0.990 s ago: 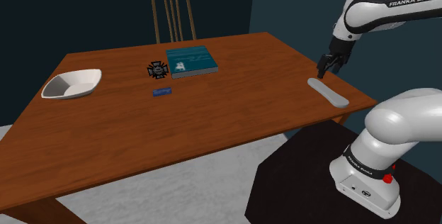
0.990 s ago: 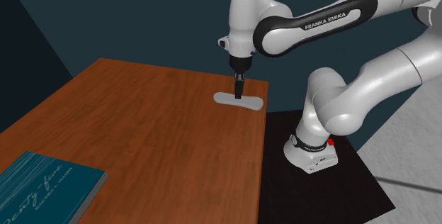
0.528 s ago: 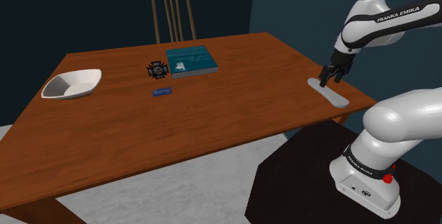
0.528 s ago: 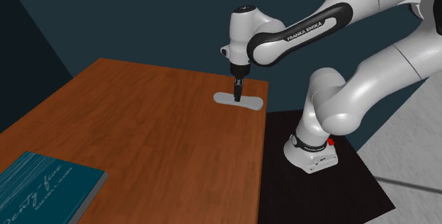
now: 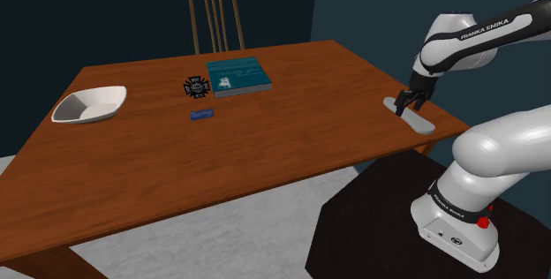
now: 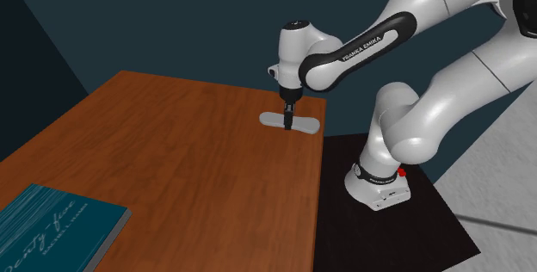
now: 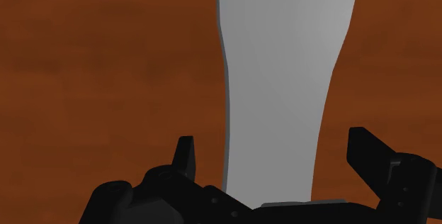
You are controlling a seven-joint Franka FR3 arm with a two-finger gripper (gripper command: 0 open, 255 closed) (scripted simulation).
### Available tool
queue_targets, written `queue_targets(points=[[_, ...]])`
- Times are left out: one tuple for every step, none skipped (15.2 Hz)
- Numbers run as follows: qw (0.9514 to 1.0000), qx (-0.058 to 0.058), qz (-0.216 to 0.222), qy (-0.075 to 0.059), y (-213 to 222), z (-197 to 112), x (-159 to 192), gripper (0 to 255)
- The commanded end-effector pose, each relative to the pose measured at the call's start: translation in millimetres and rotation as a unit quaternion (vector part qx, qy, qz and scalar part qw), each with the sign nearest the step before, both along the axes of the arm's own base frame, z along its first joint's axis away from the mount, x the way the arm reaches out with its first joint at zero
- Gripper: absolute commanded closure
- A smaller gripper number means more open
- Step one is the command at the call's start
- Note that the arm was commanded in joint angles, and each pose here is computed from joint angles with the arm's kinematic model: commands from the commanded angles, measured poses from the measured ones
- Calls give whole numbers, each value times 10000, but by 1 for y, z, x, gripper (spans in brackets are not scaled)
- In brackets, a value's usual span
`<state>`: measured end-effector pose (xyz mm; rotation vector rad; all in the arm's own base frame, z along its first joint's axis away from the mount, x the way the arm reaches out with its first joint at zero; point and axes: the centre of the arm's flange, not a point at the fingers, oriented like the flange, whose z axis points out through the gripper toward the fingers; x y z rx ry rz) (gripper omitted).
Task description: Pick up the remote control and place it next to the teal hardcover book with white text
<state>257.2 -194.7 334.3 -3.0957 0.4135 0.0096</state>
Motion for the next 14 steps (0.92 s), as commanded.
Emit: queue_targets(points=[[10000, -1, 0, -2, 0, -1, 0, 0], [10000, -1, 0, -2, 0, -1, 0, 0], [10000, -1, 0, -2, 0, -1, 0, 0], [10000, -1, 0, -2, 0, -1, 0, 0], [10000, -1, 0, -2, 0, -1, 0, 0], [10000, -1, 0, -2, 0, -1, 0, 255], [10000, -1, 0, -2, 0, -1, 0, 255], [10000, -1, 0, -2, 0, -1, 0, 255], [10000, -1, 0, -2, 0, -1, 0, 255], [10000, -1, 0, -2, 0, -1, 0, 255], [10000, -1, 0, -2, 0, -1, 0, 255], [10000, -1, 0, -2, 0, -1, 0, 255], [10000, -1, 0, -2, 0, -1, 0, 255], [10000, -1, 0, -2, 0, -1, 0, 255]])
